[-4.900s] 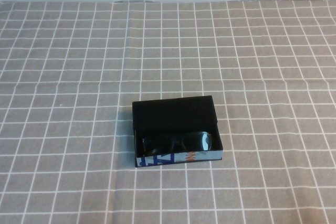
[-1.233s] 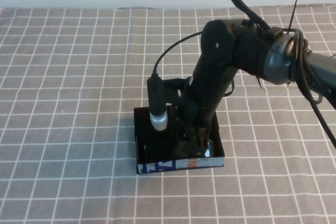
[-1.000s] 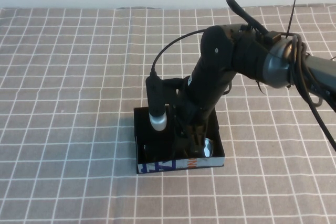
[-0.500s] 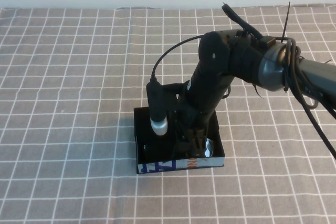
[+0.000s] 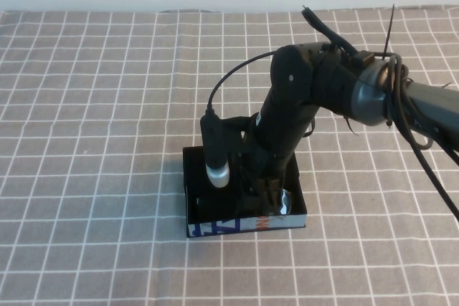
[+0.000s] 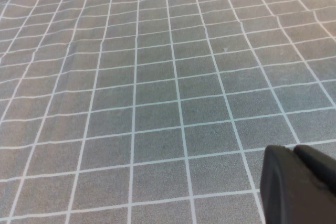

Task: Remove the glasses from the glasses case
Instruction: Pick up the glasses from the glasses case

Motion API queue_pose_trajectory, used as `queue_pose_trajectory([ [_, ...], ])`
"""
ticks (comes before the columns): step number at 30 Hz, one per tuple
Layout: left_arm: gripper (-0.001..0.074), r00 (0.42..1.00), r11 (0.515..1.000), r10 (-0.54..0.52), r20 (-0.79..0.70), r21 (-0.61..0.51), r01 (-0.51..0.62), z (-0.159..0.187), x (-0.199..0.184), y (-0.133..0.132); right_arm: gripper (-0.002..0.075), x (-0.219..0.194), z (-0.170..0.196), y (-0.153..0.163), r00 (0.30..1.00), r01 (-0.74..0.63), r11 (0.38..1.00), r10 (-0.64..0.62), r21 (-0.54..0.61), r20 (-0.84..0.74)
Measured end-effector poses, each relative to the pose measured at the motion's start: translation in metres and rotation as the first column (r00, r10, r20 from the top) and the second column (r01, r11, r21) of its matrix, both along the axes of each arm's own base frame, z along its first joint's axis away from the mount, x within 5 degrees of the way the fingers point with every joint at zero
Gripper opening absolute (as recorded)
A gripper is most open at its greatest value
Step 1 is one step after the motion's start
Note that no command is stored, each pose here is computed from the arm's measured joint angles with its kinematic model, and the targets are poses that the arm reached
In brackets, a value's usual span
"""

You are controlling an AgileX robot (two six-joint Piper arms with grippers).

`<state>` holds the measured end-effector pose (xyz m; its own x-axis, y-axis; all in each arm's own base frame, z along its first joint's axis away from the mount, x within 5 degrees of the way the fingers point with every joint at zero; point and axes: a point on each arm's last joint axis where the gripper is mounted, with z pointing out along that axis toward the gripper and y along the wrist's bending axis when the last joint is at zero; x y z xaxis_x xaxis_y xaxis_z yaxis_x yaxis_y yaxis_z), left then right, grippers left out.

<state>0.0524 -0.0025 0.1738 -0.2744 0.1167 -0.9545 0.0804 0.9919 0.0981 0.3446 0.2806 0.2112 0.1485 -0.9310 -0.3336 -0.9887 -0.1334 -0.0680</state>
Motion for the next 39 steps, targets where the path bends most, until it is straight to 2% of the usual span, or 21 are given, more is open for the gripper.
queue_pose_trajectory([
  [9,-0.0004,1.000,1.000,0.000,0.000,0.000,0.000,0.000,0.000,0.000,0.0286,-0.001,0.000,0.000,1.000,-0.003,1.000,0.003,-0.005,-0.008],
  [23,-0.0004,1.000,1.000,0.000,0.000,0.000,0.000,0.000,0.000,0.000,0.0269,0.002,-0.014,0.001,1.000,-0.002,1.000,0.001,-0.021,-0.030],
  [27,-0.0004,1.000,1.000,0.000,0.000,0.000,0.000,0.000,0.000,0.000,0.0160,0.002,-0.014,0.001,1.000,0.001,1.000,-0.002,-0.023,-0.030],
  [29,-0.0004,1.000,1.000,0.000,0.000,0.000,0.000,0.000,0.000,0.000,0.0073,0.002,-0.013,0.001,0.999,0.024,0.999,-0.024,-0.022,-0.036],
  [31,-0.0004,1.000,1.000,0.000,0.000,0.000,0.000,0.000,0.000,0.000,0.0031,0.001,-0.006,0.000,0.998,0.054,0.998,-0.054,-0.020,-0.019],
  [35,-0.0004,1.000,1.000,0.000,0.000,0.000,0.000,0.000,0.000,0.000,0.0021,-0.002,0.019,-0.005,0.991,0.131,0.991,-0.131,-0.003,0.022],
  [39,-0.0004,1.000,1.000,0.000,0.000,0.000,0.000,0.000,0.000,0.000,0.0020,-0.011,0.060,-0.017,0.939,0.340,0.939,-0.342,0.046,0.035],
])
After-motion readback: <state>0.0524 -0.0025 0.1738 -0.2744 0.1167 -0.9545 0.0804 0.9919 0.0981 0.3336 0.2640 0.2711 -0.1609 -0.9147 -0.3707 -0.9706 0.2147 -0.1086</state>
